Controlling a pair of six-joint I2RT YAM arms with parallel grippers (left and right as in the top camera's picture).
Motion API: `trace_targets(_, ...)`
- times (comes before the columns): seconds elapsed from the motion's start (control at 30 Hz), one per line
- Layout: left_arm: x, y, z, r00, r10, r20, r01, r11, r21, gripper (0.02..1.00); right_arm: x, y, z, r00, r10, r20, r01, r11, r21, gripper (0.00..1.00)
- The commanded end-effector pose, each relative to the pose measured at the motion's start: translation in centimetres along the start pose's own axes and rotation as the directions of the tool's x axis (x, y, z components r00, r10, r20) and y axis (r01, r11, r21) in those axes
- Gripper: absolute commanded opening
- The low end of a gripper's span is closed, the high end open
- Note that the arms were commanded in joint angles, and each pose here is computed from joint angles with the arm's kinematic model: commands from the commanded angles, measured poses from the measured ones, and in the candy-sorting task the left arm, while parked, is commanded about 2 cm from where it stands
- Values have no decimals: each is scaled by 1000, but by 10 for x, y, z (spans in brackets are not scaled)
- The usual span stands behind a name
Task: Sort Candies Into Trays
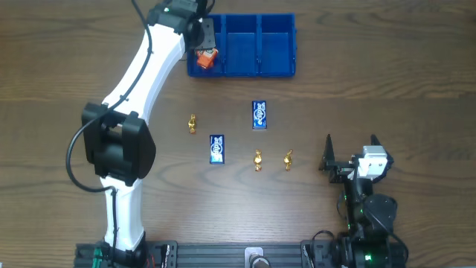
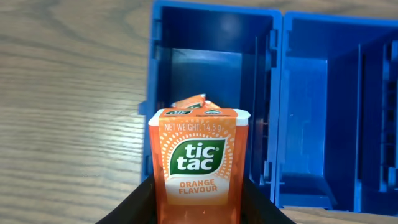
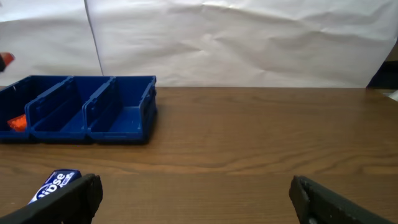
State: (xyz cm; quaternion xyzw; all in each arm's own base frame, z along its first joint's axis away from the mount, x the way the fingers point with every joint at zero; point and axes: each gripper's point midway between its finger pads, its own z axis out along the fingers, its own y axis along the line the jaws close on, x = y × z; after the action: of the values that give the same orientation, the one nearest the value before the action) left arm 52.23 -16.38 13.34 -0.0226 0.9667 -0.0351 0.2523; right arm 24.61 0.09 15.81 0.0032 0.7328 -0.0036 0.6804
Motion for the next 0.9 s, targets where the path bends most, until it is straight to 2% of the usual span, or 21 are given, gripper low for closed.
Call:
trace_targets(0.03, 12, -7, 29, 998, 47, -43, -46, 999, 27, 338, 1, 1, 0, 1000, -15, 2, 15, 1000, -5, 998)
trace_targets(0.17, 11, -7, 35, 998, 43, -40, -42, 999, 26, 384, 1, 1, 0, 1000, -15, 2, 15, 1000, -5, 998)
trace_targets(0.23, 10, -4, 35, 999, 24, -37, -23, 999, 24, 568, 1, 1, 0, 1000, -15, 2, 15, 1000, -5, 998)
trace_targets(0.3, 6, 3, 33, 998, -45, -32, 45, 999, 17, 871, 1, 1, 0, 1000, -15, 2, 15, 1000, -5, 998)
trace_targets(0.37, -4, 7, 18, 997, -79, -8, 80, 996, 31, 961, 1, 1, 0, 1000, -15, 2, 15, 1000, -5, 998)
trace_targets(0.5, -33, 17, -69, 984, -100, 149, 94, 994, 49, 1000, 1, 1, 0, 1000, -15, 2, 15, 1000, -5, 998)
trace_targets(0.6, -23, 38, -144, 946, -114, 304, 103, 993, 51, 1000, 1, 1, 0, 1000, -15, 2, 15, 1000, -5, 998)
trace_targets(0.63, 2, 52, -196, 890, -89, 447, 53, 994, 93, 1000, 1, 1, 0, 1000, -15, 2, 15, 1000, -4, 998)
trace_targets(0.73, 36, 73, -242, 788, -105, 606, 26, 990, 138, 1000, 1, 1, 0, 1000, -15, 2, 15, 1000, -4, 998)
trace_targets(0.83, 80, 109, -266, 679, -168, 715, 46, 981, 188, 998, 1, 1, 0, 1000, -15, 2, 15, 1000, -4, 998)
trace_targets(0.9, 111, 128, -271, 620, -178, 764, 53, 981, 186, 1000, 1, 1, 0, 1000, -15, 2, 15, 1000, -4, 996)
